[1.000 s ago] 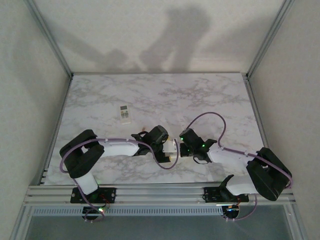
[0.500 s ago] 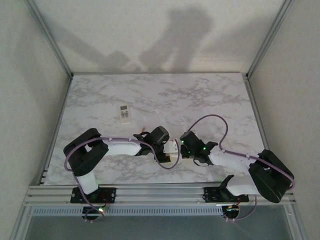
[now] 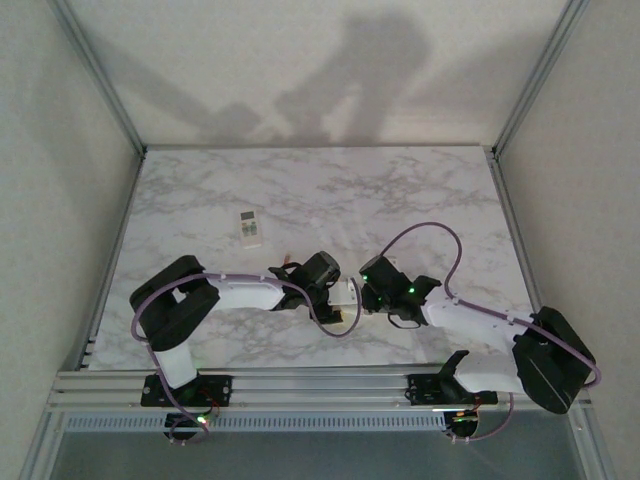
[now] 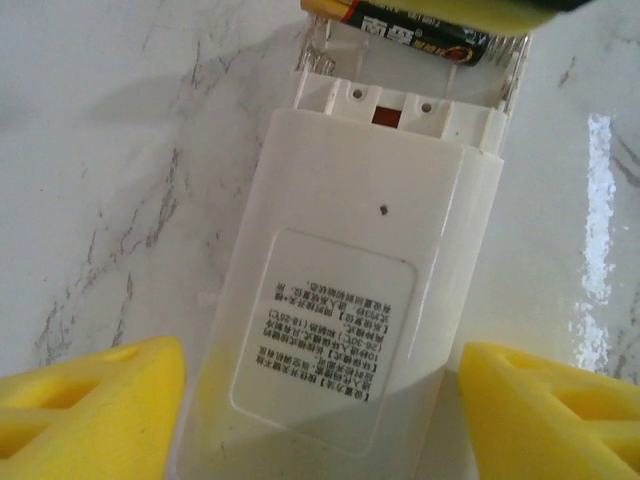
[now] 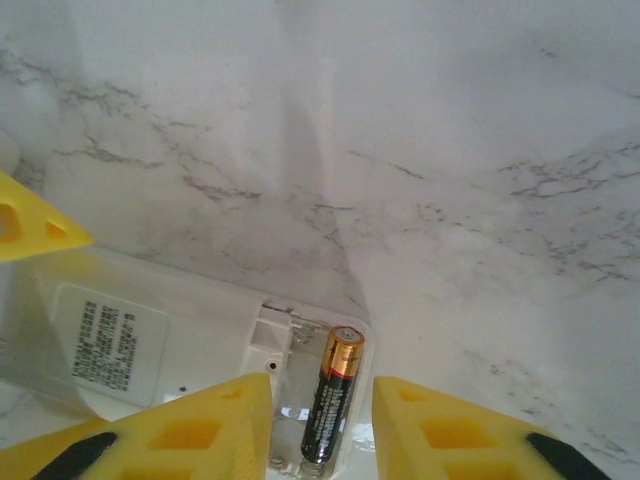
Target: Load the batteries into the remote control
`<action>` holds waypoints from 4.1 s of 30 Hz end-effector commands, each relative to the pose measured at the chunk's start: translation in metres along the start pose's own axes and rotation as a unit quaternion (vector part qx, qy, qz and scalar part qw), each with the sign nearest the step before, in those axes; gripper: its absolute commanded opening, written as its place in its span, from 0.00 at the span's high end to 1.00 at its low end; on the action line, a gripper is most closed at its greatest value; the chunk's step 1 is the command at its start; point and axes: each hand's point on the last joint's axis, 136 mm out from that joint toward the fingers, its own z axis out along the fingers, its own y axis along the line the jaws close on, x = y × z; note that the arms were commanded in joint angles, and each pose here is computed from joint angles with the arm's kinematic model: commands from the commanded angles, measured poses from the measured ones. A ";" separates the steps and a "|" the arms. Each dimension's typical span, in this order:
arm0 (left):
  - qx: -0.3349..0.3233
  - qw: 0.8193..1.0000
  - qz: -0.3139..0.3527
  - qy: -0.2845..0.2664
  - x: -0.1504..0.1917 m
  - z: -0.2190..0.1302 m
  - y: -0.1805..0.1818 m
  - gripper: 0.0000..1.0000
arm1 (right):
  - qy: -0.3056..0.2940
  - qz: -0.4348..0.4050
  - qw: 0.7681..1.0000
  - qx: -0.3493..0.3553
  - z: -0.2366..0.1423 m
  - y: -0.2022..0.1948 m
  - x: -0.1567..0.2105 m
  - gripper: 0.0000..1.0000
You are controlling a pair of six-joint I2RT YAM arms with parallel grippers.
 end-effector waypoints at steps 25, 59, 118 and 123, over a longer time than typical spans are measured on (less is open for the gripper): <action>0.016 1.000 0.000 0.015 0.007 0.011 -0.007 0.35 | 0.040 0.084 0.996 0.011 0.019 -0.007 0.002 0.83; 0.017 1.000 -0.009 0.019 0.006 0.014 -0.005 0.35 | 0.035 0.091 0.995 -0.026 0.014 0.007 -0.002 0.78; -0.018 0.713 -0.692 -0.109 0.007 -0.050 0.044 0.37 | 0.040 -0.010 0.999 -0.007 0.021 0.006 -0.009 0.79; 0.001 0.737 -0.672 -0.075 0.003 -0.031 0.025 0.38 | 0.043 -0.013 0.999 -0.001 0.023 0.004 -0.006 0.80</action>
